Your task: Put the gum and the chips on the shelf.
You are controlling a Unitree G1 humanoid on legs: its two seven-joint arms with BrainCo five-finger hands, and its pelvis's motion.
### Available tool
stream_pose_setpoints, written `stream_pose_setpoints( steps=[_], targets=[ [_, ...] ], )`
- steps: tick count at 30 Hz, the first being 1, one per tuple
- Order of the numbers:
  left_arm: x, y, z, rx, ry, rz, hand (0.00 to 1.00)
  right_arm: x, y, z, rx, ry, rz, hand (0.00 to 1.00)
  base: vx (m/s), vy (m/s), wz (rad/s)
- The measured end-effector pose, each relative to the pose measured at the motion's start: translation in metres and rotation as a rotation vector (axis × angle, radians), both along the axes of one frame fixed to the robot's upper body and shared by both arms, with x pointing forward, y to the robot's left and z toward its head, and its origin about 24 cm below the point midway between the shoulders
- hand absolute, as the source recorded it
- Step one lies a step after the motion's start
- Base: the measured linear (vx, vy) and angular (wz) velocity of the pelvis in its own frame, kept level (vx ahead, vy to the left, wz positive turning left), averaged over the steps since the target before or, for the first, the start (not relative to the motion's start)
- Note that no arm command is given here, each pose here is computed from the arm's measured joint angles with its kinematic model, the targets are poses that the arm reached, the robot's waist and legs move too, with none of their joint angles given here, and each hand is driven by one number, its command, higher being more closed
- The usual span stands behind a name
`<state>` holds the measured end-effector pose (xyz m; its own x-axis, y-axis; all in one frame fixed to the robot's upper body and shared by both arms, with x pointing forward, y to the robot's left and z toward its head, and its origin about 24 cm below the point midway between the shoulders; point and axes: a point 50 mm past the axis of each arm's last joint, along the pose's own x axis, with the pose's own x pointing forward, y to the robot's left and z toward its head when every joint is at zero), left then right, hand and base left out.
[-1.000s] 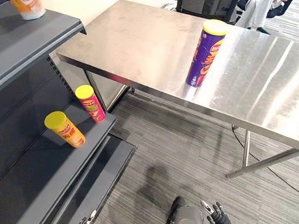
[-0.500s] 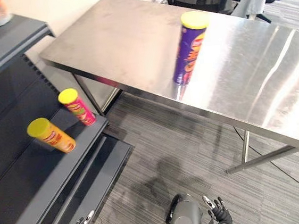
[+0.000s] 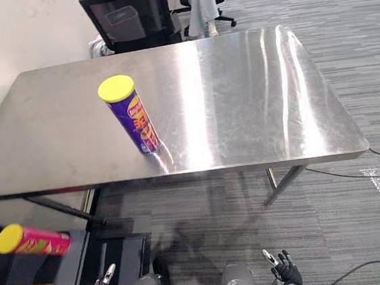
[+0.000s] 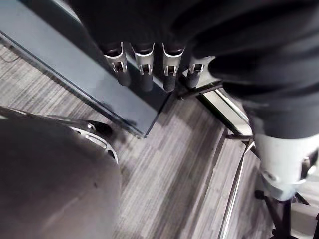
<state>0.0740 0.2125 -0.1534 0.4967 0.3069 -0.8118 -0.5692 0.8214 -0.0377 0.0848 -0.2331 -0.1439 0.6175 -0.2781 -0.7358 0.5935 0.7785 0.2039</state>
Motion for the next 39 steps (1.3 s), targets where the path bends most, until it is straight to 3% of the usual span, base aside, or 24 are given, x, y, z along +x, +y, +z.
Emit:
stream_pose_setpoints(
  steps=[4, 14, 27, 33, 39],
  targets=[
    [-0.004, 0.014, 0.002, 0.042, 0.012, -0.003, 0.00, 0.006, 0.021, -0.003, 0.047, -0.013, 0.020, 0.00, 0.19, 0.251, -0.27],
    [-0.007, 0.006, -0.002, 0.038, 0.056, -0.096, 0.00, 0.000, 0.016, -0.004, 0.007, 0.021, -0.042, 0.00, 0.03, 0.077, -0.09],
    [-0.024, 0.008, -0.006, 0.027, 0.110, -0.122, 0.00, -0.047, -0.011, -0.009, -0.114, 0.201, -0.398, 0.00, -0.02, 0.003, -0.06],
    [-0.025, 0.013, -0.004, 0.033, 0.118, -0.144, 0.00, -0.054, -0.055, 0.010, -0.185, 0.109, -0.824, 0.00, 0.07, 0.011, 0.00],
    [-0.027, 0.018, 0.000, 0.046, 0.091, -0.133, 0.00, -0.028, -0.135, 0.087, -0.434, -0.283, -1.111, 0.00, 0.04, 0.023, -0.07]
  ],
)
